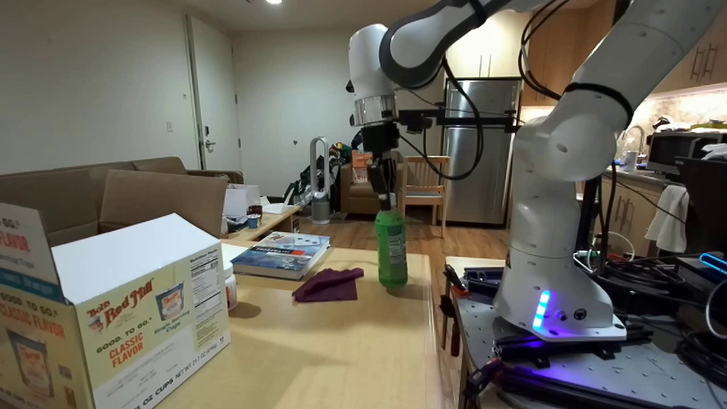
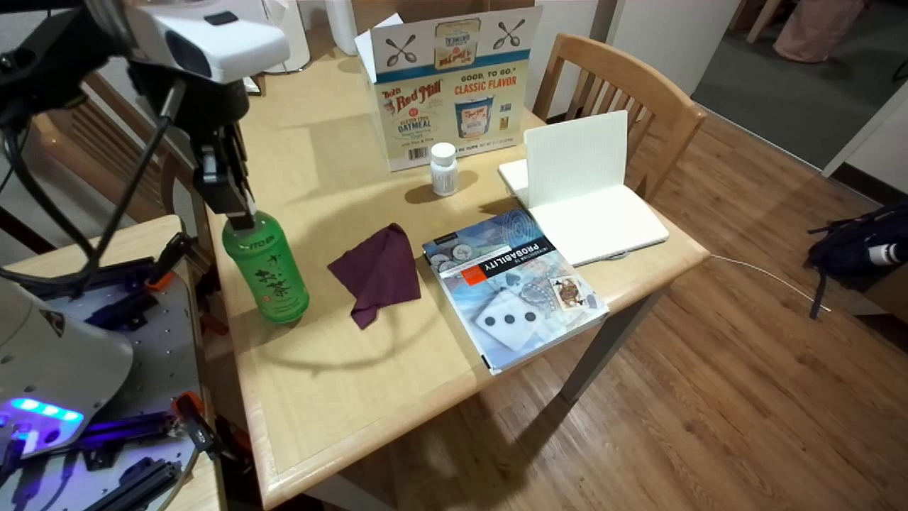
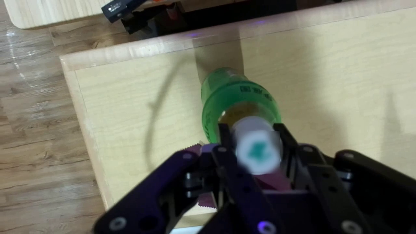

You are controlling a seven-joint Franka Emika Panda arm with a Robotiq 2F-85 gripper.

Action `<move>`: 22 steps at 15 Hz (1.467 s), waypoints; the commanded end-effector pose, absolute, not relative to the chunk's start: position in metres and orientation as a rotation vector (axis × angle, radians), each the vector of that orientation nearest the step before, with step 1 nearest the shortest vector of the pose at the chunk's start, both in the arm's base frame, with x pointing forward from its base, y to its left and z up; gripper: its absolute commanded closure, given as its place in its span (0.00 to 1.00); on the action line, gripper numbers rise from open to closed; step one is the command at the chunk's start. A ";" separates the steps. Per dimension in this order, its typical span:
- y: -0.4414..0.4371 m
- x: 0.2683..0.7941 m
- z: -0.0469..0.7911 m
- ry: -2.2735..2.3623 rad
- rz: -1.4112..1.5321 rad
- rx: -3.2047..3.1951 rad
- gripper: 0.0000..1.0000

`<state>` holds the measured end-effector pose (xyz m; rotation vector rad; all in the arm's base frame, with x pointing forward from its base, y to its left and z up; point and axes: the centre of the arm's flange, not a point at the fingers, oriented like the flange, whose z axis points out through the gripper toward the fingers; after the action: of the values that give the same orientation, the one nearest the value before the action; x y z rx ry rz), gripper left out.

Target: Move the green bottle to the right

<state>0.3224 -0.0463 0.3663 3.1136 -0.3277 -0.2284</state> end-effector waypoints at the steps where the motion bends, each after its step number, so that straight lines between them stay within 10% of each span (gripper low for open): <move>1: -0.065 0.307 0.347 -0.256 -0.236 3.093 0.89; 5: -0.076 0.308 0.338 -0.224 -0.262 3.072 0.89; 6: -0.077 0.308 0.336 -0.218 -0.270 3.071 0.39; 12: -0.077 0.310 0.337 -0.223 -0.247 3.069 0.06; 22: -0.019 0.358 0.408 -0.168 -0.404 2.965 0.00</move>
<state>0.3386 -0.0388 0.3798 3.0067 -0.1520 -0.3222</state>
